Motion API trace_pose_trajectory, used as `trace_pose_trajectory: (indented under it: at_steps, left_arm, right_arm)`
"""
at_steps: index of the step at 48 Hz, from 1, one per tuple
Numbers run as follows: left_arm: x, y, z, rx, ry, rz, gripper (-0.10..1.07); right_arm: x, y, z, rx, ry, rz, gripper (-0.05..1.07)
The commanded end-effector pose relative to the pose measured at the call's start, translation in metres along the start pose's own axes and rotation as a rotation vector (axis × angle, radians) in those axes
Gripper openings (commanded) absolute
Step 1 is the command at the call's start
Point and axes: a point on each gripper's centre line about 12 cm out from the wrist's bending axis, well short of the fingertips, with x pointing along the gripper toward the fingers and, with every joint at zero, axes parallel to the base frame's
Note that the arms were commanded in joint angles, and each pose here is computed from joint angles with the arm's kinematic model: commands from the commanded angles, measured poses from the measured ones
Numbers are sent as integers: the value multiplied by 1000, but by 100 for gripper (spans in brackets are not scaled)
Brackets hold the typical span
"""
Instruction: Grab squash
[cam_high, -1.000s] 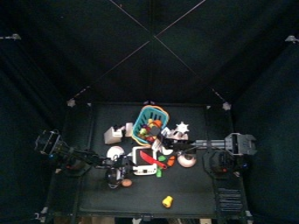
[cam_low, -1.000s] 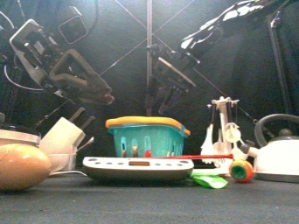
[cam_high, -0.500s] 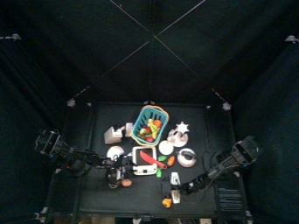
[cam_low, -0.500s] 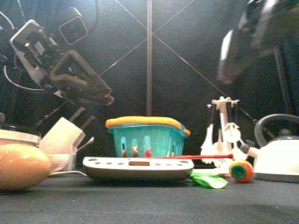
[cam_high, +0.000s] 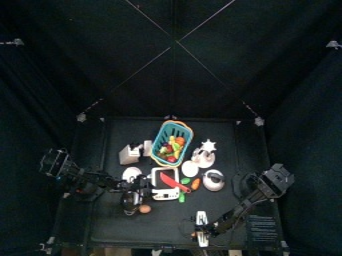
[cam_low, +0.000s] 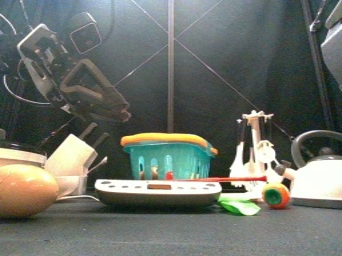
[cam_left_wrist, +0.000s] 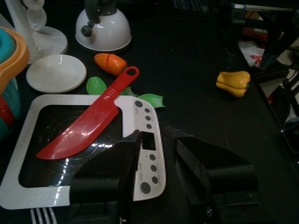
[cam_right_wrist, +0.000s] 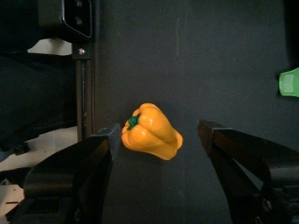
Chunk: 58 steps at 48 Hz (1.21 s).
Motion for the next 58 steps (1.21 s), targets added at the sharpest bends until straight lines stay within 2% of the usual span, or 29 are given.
trace_pose_trajectory:
  at_steps: [1, 21, 32, 44, 50, 58]
  left_arm:
    - [3, -1, 11, -15, -31, 4, 72]
    - [3, 0, 7, -21, -18, 12, 72]
    - [3, 2, 6, -21, -15, 15, 72]
    - [3, 2, 5, -22, -14, 16, 72]
    - [3, 2, 5, -22, -12, 16, 72]
    - [3, 2, 5, -21, -14, 17, 72]
  right_arm:
    - [-4, 8, 9, 1, -26, 27, 100]
    - [11, 21, 0, 7, 10, 46, 100]
    - [27, 13, -10, -16, 44, 6, 100]
    - [34, -1, -13, 1, 63, -26, 99]
    - [35, -5, -14, 0, 66, -32, 94]
    - [34, -5, -9, -6, 48, -31, 80]
